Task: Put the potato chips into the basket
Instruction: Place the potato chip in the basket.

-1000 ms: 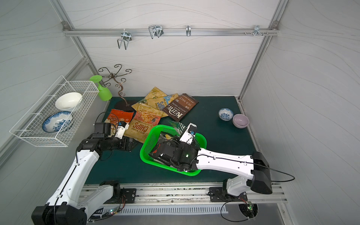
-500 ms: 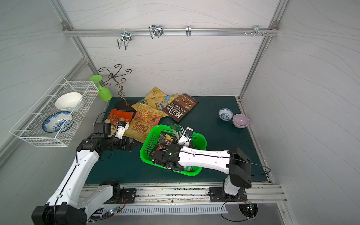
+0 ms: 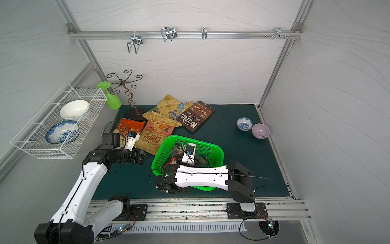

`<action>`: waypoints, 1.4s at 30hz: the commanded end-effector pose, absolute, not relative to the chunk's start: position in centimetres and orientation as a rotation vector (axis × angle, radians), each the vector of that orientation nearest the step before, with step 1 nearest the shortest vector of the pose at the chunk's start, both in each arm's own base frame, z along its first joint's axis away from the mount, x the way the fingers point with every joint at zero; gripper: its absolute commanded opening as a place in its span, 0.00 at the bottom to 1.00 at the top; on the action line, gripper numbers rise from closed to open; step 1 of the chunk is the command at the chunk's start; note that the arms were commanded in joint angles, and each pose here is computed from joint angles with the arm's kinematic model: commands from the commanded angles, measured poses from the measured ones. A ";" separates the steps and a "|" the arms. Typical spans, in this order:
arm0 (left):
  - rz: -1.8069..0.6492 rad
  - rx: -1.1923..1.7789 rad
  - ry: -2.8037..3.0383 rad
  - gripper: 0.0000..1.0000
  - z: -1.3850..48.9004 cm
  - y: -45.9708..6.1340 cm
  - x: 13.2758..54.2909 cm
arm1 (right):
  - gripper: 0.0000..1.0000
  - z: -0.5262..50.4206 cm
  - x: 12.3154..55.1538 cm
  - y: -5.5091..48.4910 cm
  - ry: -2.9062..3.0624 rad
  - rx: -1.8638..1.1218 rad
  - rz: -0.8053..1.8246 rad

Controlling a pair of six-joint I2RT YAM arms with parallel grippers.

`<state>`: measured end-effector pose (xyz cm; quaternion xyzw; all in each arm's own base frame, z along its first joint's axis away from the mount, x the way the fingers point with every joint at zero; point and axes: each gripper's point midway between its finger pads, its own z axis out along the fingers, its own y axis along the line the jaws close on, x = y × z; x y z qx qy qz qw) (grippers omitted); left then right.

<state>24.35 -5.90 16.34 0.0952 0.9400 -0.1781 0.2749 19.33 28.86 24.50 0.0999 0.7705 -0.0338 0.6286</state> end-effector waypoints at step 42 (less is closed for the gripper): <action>-0.483 0.280 2.491 0.98 16.9 -6.1 24.9 | 0.55 13.6 23.0 22.3 2.756 -0.188 0.578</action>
